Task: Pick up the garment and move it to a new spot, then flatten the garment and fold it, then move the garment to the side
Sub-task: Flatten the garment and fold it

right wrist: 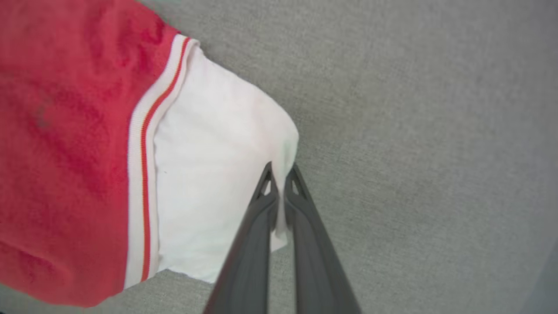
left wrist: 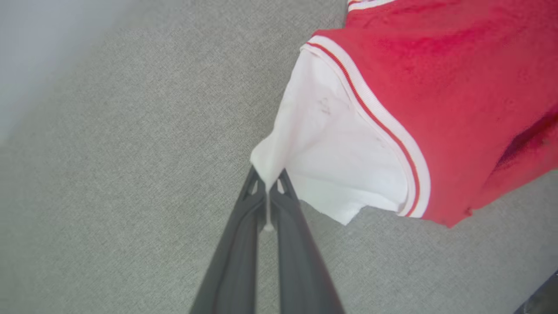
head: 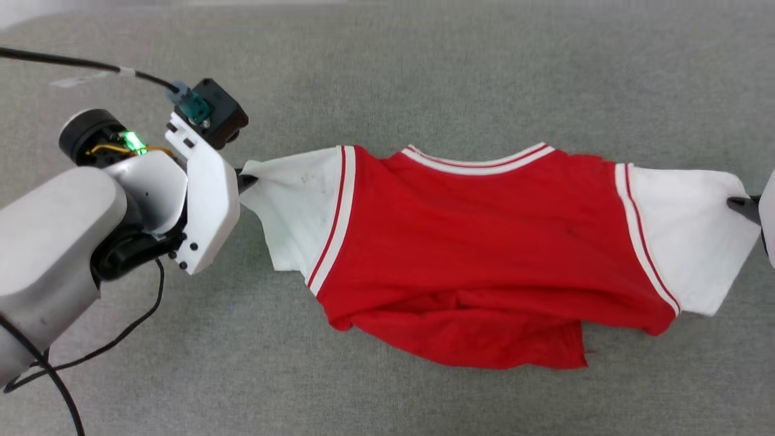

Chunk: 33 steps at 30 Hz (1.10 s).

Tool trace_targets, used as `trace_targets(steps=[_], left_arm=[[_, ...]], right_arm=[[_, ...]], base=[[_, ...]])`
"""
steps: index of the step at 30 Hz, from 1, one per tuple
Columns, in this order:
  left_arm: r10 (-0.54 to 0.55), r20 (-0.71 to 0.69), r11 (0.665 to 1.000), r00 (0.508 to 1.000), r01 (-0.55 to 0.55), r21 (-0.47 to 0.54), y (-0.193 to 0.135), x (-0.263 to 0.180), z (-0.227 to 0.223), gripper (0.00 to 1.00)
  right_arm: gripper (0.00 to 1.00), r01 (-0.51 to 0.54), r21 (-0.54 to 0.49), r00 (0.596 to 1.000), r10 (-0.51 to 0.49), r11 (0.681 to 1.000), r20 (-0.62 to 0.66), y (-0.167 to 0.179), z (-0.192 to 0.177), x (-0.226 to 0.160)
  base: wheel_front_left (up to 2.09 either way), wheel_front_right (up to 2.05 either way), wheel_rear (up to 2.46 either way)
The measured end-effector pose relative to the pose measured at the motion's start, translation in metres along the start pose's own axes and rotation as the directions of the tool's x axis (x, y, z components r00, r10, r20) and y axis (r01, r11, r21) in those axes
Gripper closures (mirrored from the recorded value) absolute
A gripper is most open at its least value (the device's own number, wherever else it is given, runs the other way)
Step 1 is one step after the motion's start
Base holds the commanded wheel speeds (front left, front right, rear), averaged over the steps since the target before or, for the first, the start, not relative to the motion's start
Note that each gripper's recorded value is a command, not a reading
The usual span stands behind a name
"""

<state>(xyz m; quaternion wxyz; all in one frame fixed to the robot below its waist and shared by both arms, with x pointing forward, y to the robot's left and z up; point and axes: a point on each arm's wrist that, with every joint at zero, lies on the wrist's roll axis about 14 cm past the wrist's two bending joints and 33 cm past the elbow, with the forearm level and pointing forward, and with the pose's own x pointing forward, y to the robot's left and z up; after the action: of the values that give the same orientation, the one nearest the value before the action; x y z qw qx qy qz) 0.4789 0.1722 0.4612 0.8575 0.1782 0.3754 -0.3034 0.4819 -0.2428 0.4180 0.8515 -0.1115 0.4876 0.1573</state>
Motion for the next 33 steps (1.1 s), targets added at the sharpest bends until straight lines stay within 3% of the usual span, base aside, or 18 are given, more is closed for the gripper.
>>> trace_targets(steps=[5,11,16,21,33], left_arm=[[0.046,0.134,0.998,0.990,-0.052,0.045,0.002,-0.026,0.030,1.00],[0.089,0.299,0.988,0.950,-0.122,0.094,0.002,-0.064,0.070,1.00],[0.133,0.470,0.970,0.873,-0.212,0.121,0.003,-0.104,0.117,1.00],[0.152,0.600,0.950,0.785,-0.283,0.129,0.002,-0.139,0.160,1.00],[0.197,0.752,0.916,0.629,-0.392,0.089,0.038,-0.158,0.255,1.00]], right_arm=[[1.00,0.061,-0.101,0.980,-0.041,0.993,0.196,-0.001,0.034,-0.043],[1.00,0.112,-0.137,0.900,-0.042,0.984,0.434,0.002,0.077,-0.101],[1.00,0.173,-0.150,0.784,-0.044,0.973,0.619,0.005,0.114,-0.151],[1.00,0.242,-0.130,0.634,-0.055,0.962,0.771,0.002,0.150,-0.198],[1.00,0.401,-0.085,0.421,-0.101,0.912,0.901,-0.007,0.251,-0.233]], base=[[0.00,0.00,0.00],[0.00,0.00,0.00],[0.00,0.00,0.00],[0.00,0.00,0.00],[0.00,0.00,0.00]])
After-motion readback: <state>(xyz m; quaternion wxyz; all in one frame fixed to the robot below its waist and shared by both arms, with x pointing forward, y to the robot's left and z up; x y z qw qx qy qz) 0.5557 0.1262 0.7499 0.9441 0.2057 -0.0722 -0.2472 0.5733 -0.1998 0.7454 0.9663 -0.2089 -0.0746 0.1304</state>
